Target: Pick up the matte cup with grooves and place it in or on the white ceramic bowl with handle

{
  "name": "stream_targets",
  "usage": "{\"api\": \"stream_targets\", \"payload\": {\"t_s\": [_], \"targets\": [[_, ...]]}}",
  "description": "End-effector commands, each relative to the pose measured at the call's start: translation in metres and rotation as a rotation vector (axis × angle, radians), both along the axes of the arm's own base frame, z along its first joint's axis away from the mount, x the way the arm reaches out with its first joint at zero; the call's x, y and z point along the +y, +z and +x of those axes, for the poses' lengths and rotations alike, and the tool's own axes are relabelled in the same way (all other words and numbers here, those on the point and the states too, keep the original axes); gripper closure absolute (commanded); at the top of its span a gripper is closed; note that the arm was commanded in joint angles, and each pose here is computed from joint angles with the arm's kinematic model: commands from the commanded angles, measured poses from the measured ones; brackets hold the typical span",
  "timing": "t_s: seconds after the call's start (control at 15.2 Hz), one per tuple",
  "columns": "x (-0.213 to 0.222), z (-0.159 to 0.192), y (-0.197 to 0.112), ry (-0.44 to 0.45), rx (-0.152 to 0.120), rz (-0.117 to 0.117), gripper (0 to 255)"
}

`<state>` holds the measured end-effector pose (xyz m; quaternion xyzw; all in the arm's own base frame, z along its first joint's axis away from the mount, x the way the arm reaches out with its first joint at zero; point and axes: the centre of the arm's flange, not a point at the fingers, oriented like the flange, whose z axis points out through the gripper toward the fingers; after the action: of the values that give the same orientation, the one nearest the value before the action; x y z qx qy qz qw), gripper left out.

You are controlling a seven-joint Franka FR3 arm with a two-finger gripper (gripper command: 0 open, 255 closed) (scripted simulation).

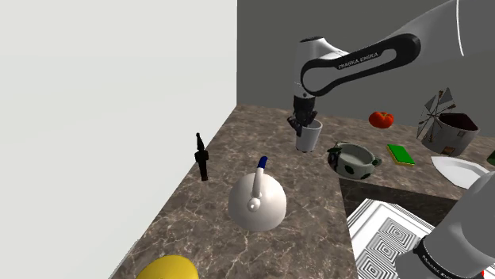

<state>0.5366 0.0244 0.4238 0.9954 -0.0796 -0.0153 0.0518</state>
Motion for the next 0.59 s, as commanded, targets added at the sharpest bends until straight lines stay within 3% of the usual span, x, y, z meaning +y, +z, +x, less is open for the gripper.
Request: {"api": "stream_targets", "payload": {"t_s": [0.0, 0.53], "targets": [[0.0, 0.001, 0.01, 0.0, 0.0, 0.0, 255], [0.0, 0.001, 0.052, 0.0, 0.0, 0.0, 255]]}}
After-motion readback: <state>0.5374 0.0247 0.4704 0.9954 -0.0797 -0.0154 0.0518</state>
